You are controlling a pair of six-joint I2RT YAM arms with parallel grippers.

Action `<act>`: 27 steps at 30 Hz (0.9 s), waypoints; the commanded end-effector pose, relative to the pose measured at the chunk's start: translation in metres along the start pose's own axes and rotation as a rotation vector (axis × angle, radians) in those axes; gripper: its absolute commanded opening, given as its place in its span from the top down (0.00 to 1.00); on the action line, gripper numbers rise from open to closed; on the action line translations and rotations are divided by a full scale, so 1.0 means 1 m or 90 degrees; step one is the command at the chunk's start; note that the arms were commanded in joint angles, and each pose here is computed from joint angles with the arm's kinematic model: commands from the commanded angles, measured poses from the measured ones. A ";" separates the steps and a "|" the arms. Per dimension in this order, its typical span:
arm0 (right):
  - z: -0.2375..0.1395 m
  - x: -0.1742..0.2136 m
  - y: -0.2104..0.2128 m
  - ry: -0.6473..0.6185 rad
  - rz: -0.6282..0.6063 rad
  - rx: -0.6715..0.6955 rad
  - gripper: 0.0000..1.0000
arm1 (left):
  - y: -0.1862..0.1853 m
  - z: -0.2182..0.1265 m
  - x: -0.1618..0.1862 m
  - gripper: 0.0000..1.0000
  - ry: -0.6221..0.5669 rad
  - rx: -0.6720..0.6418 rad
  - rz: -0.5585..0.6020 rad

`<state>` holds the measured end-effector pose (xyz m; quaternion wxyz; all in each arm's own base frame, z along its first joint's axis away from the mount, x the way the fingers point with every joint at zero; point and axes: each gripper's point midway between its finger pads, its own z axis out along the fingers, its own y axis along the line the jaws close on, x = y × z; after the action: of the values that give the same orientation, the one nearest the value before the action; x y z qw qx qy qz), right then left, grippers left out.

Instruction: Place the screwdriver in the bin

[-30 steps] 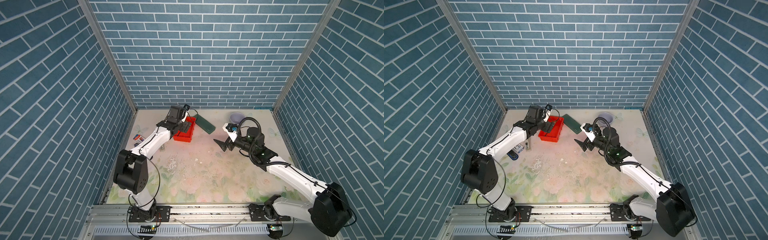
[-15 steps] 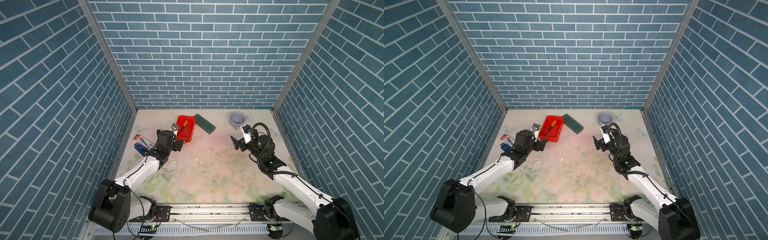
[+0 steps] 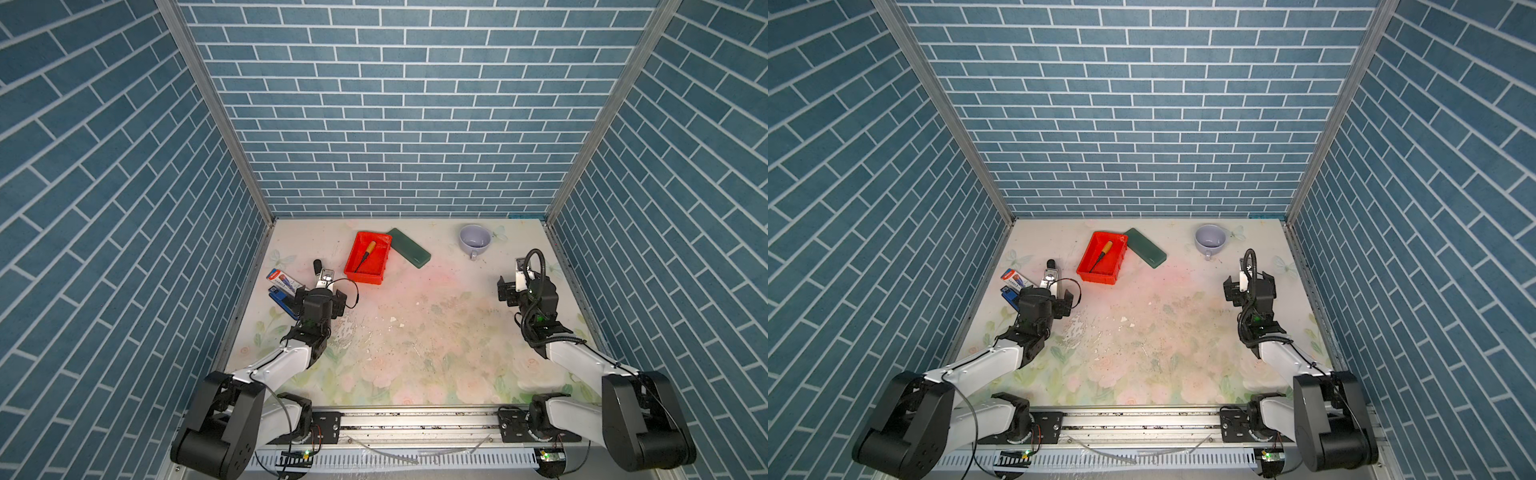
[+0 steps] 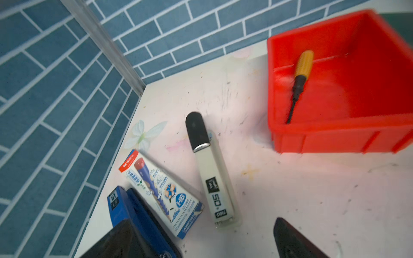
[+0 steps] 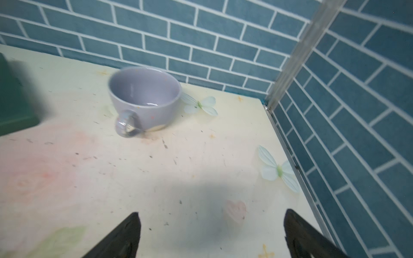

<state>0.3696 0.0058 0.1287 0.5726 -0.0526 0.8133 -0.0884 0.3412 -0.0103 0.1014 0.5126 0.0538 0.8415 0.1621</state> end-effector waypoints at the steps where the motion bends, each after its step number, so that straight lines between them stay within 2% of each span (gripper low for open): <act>1: 0.004 0.009 -0.012 -0.044 0.085 0.016 0.01 | 0.011 0.006 -0.023 0.00 -0.061 -0.012 -0.053; 7: 0.019 0.031 -0.013 -0.046 0.104 0.012 0.01 | 0.012 0.024 -0.036 0.00 -0.129 0.013 -0.079; 11: 0.023 0.031 -0.010 -0.029 0.103 -0.012 0.01 | 0.009 0.043 -0.024 0.00 -0.102 0.027 -0.091; 15: 0.030 0.030 -0.011 -0.013 0.109 -0.015 0.01 | 0.025 0.052 -0.009 0.00 -0.064 0.014 -0.151; 19: 0.040 0.034 -0.015 0.032 0.122 -0.011 0.01 | 0.026 0.052 -0.011 0.00 -0.081 0.009 -0.151; 27: 0.039 0.034 -0.024 0.028 0.129 0.014 0.01 | 0.026 0.052 -0.011 0.00 -0.078 0.009 -0.150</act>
<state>0.3907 -0.0234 0.0851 0.5588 0.0220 0.8280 -0.0410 0.3843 0.0230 0.0872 0.5630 -0.0268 0.8203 0.0972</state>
